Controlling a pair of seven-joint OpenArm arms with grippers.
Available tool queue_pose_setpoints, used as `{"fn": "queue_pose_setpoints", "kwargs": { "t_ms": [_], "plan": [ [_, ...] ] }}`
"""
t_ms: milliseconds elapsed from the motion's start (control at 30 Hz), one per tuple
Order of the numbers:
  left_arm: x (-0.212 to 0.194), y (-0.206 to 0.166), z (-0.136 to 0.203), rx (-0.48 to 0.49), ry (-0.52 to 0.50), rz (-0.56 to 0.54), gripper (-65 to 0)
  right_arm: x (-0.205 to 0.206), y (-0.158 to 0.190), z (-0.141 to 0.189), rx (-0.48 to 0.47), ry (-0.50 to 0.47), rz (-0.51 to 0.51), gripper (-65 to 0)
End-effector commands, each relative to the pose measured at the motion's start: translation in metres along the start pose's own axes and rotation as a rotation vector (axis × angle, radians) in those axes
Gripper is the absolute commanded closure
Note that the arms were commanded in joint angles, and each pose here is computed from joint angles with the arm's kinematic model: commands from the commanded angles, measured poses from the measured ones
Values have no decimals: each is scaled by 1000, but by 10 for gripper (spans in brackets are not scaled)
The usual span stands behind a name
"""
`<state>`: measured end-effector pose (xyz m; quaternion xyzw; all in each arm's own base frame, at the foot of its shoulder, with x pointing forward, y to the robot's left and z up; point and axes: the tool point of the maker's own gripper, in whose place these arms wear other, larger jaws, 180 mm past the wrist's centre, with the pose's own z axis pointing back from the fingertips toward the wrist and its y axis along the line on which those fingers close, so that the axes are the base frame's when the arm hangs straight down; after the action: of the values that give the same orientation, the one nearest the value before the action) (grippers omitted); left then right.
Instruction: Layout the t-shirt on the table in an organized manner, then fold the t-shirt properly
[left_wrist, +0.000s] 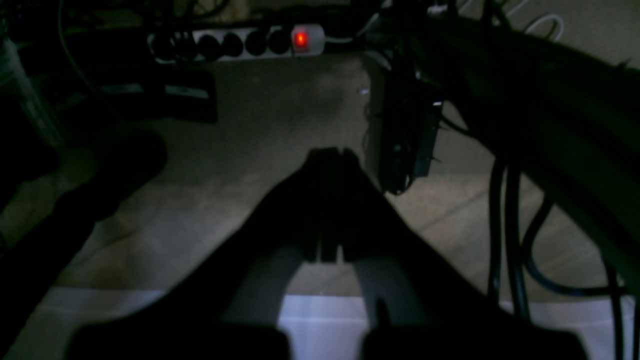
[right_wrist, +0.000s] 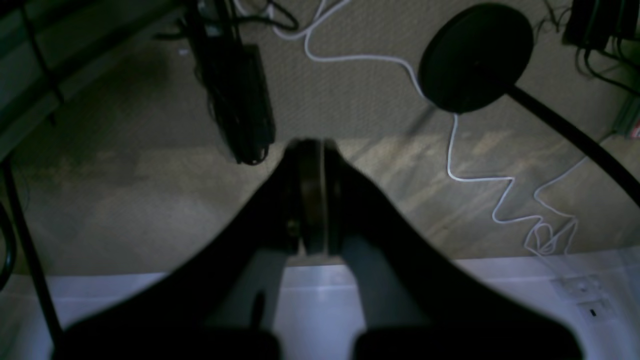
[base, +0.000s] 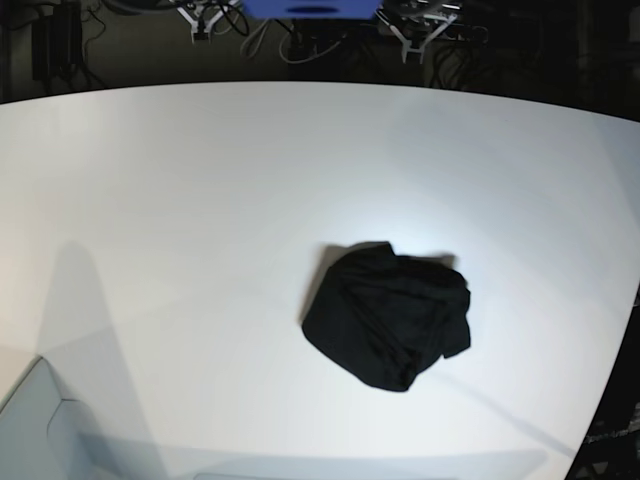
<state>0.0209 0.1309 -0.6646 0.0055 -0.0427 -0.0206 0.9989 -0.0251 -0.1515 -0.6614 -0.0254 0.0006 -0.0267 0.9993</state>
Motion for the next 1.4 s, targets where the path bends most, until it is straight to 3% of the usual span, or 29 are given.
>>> {"fn": "queue_pose_setpoints", "kwargs": {
  "t_ms": [0, 967, 1100, 1200, 1367],
  "plan": [
    [-2, 6, 0, 9, 2, 0, -1, -2, -1, 0, 8, 0, -2, 0],
    [-5, 19, 1, 29, 7, -3, -4, -15, -2, 1, 7, 21, 1, 0],
    [-29, 18, 3, 23, 40, -11, -1, -29, -6, 2, 0, 38, 8, 0],
    [-50, 32, 8, 41, 33, -21, -1, -33, -21, 8, -21, -38, 17, 0],
    [-67, 51, 32, 61, -60, -46, -1, -53, -41, 34, -45, -147, 40, 0]
  ]
}}
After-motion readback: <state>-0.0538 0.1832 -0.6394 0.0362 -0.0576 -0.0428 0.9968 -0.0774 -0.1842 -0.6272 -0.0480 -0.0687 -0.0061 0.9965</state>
